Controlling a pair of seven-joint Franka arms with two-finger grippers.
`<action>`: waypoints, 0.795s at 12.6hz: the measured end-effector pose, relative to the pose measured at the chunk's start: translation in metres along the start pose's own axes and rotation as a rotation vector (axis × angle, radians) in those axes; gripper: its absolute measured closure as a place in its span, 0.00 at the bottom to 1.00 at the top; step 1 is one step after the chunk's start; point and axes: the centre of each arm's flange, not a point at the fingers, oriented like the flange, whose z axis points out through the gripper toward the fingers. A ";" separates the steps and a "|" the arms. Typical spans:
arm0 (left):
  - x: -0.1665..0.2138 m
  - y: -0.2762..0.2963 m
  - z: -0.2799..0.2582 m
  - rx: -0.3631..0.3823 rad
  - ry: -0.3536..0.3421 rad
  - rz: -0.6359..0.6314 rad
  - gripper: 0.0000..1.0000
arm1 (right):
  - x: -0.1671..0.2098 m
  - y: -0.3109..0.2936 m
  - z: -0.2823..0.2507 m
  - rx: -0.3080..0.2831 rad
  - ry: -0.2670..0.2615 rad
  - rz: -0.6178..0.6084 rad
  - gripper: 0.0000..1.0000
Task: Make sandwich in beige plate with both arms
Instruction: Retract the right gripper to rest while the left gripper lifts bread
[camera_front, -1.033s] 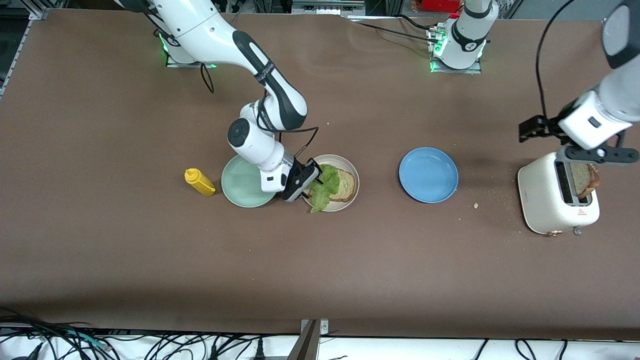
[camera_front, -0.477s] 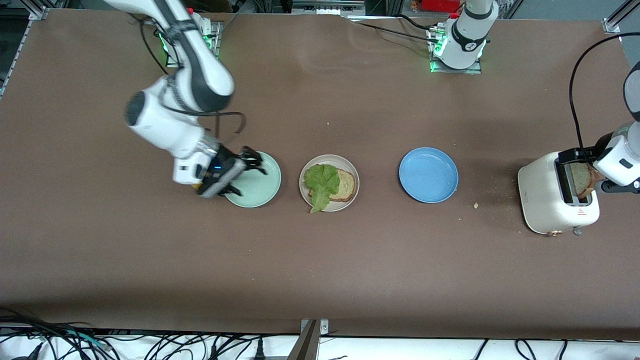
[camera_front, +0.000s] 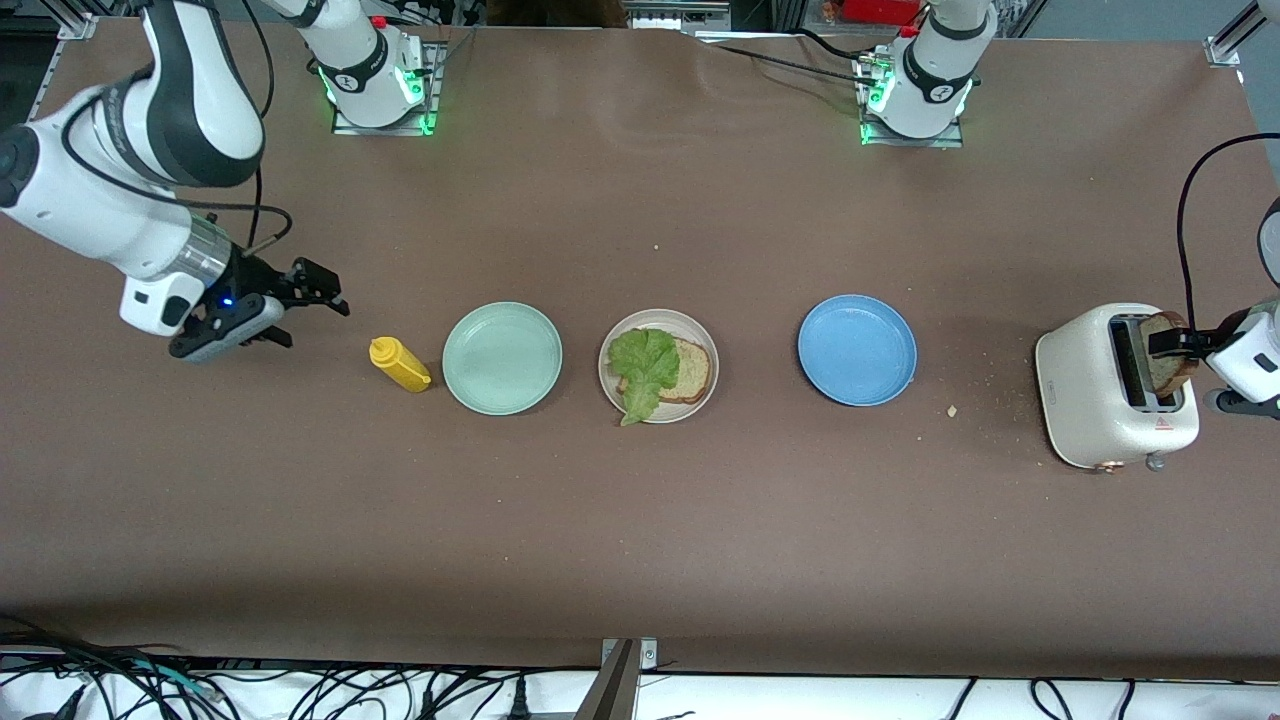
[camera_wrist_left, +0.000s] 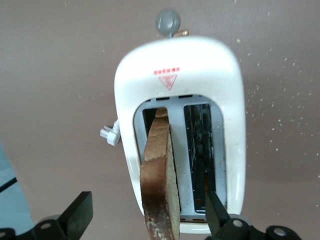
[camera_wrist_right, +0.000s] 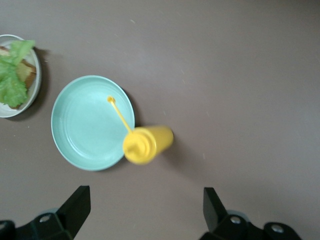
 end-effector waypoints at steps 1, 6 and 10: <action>-0.002 0.000 0.006 -0.019 -0.008 -0.007 0.07 | -0.005 -0.008 -0.017 -0.035 -0.032 0.062 0.00; -0.002 0.003 0.007 -0.027 -0.008 -0.005 0.57 | 0.027 -0.025 -0.139 -0.143 -0.044 0.199 0.00; -0.004 0.000 -0.006 -0.021 0.004 -0.011 0.88 | 0.067 -0.016 -0.139 -0.167 -0.076 0.284 0.00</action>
